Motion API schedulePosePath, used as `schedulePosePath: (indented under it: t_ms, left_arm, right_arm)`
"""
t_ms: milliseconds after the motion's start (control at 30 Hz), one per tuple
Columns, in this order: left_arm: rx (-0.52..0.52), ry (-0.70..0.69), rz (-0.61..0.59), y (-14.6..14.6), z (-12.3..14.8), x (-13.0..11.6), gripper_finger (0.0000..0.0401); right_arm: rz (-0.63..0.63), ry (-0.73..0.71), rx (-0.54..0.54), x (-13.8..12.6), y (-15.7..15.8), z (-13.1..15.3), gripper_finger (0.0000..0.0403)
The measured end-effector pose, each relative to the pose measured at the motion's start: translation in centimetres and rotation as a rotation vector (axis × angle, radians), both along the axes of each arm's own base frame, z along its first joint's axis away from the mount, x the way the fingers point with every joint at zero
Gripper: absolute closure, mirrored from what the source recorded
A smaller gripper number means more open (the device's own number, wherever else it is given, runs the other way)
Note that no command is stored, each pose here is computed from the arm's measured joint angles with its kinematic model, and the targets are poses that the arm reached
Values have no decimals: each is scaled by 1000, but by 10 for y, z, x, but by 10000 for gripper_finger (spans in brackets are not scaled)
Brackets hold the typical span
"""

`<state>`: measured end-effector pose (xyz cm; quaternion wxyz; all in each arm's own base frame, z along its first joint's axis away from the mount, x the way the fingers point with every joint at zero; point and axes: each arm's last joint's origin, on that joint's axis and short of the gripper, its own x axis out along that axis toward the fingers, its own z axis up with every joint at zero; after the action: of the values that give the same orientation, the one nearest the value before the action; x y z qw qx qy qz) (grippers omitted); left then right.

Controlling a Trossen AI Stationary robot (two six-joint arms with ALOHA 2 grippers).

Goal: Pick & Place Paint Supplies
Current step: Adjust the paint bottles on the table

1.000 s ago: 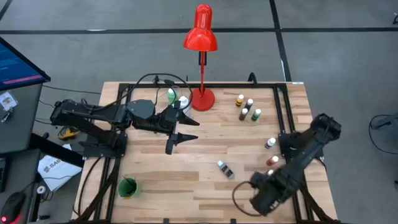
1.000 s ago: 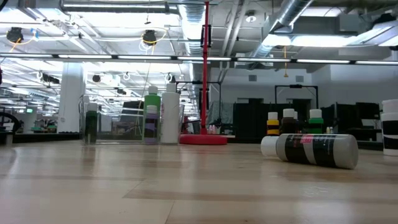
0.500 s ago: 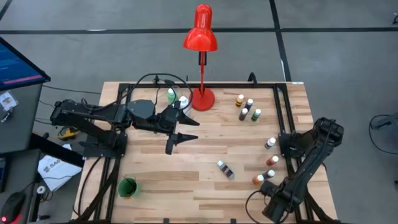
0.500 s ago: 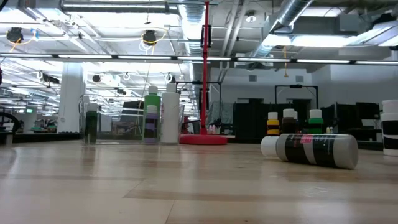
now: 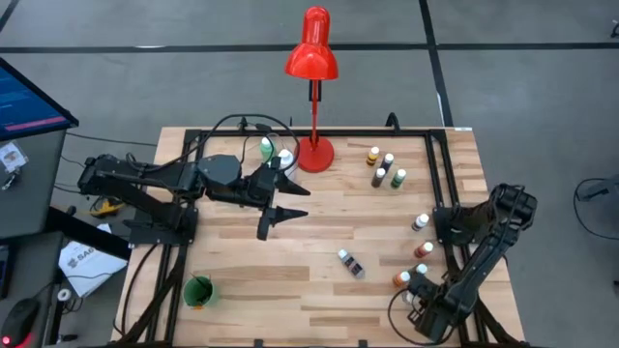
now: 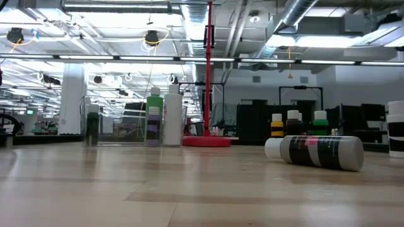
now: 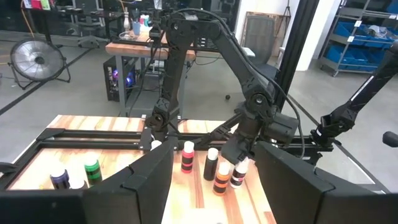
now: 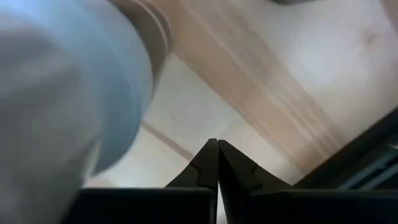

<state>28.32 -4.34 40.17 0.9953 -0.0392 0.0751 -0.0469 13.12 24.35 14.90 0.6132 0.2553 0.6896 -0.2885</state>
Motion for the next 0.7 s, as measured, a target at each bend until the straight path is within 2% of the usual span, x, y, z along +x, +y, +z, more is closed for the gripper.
schedulePosePath:
  t_ms: [167,700]
  left_arm:
    - [3,0,0,0,0,0,183]
    - [4,0,4,0,0,0,183]
  right_arm:
    - [-9,-46,-30,15,-9,0,403]
    - [76,-156,-95,71,-52,0,403]
